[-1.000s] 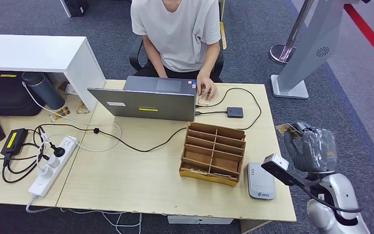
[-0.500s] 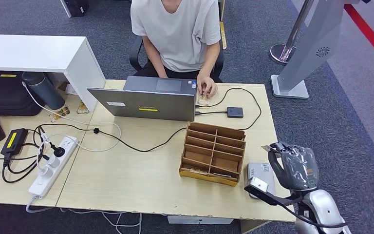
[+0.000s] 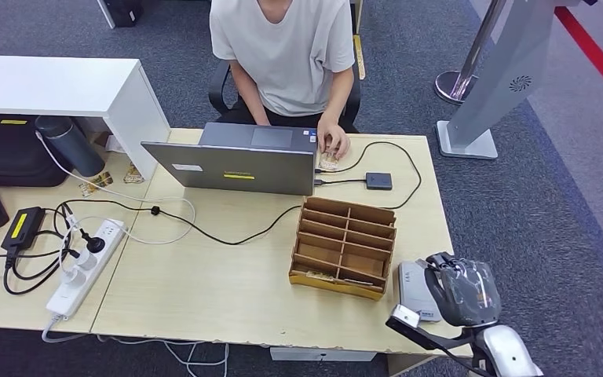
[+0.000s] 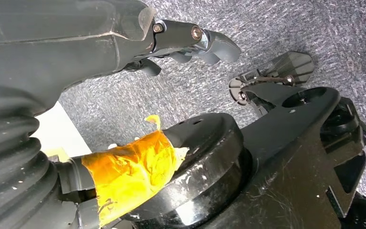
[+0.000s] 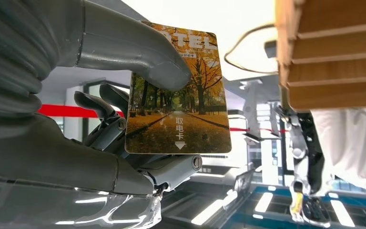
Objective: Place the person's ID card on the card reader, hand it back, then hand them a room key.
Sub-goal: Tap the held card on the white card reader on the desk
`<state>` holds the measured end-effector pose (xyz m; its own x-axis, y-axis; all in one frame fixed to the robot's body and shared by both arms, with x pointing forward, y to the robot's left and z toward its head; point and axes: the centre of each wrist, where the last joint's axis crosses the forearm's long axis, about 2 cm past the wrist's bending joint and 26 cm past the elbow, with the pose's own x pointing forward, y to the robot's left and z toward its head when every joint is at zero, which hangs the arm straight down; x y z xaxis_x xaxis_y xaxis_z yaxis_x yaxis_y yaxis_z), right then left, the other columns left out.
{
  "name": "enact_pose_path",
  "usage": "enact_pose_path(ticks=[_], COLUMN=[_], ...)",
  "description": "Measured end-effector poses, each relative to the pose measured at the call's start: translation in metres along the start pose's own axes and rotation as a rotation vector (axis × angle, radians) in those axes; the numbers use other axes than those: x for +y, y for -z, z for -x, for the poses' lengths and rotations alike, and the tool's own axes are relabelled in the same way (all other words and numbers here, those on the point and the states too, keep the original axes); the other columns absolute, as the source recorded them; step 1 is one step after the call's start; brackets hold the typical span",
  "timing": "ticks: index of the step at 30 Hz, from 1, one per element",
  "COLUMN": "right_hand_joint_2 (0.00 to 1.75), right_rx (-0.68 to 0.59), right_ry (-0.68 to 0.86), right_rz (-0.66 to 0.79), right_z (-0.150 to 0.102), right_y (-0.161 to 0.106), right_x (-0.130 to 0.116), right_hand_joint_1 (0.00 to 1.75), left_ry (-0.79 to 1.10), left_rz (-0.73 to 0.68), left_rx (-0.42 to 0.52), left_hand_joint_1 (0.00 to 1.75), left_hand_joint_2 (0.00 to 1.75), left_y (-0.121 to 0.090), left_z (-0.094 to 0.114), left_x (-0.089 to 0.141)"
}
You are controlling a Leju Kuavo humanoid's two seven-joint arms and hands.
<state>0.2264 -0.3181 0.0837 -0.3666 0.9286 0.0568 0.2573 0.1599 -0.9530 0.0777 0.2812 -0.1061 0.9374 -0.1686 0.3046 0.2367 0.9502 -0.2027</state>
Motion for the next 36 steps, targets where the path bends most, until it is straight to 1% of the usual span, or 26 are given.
enact_pose_path(ticks=[15, 19, 23, 26, 29, 31, 36], right_hand_joint_2=[1.75, 1.75, 1.75, 1.75, 1.75, 1.75, 1.75], right_rx=[0.08, 0.086, 0.086, 0.085, 0.076, 0.069, 0.043], right_ry=[-0.016, -0.024, -0.032, -0.027, -0.02, -0.014, -0.007], right_rz=[-0.12, -0.119, -0.095, -0.052, 0.019, 0.07, 0.185], right_z=[0.012, 0.013, 0.016, 0.018, 0.02, 0.022, 0.025], right_y=[-0.028, -0.029, -0.022, -0.008, 0.017, 0.038, 0.099], right_x=[0.03, 0.034, 0.034, 0.028, 0.015, 0.003, -0.037], right_hand_joint_1=[1.75, 1.75, 1.75, 1.75, 1.75, 1.75, 1.75], left_ry=[0.002, 0.01, 0.024, 0.041, 0.06, 0.071, 0.099], left_rz=[0.0, -0.001, 0.0, 0.001, 0.001, 0.001, -0.017], left_rx=[0.0, 0.004, 0.009, 0.013, 0.014, 0.014, 0.006], left_hand_joint_1=[0.0, 0.0, 0.0, 0.0, 0.0, 0.0, 0.0], left_hand_joint_2=[1.75, 1.75, 1.75, 1.75, 1.75, 1.75, 1.75], left_y=[0.0, 0.0, 0.0, 0.0, 0.001, 0.001, 0.001], left_z=[-0.001, -0.002, -0.003, -0.004, -0.006, -0.007, -0.011], left_x=[0.0, 0.0, 0.0, 0.001, 0.001, 0.001, 0.0])
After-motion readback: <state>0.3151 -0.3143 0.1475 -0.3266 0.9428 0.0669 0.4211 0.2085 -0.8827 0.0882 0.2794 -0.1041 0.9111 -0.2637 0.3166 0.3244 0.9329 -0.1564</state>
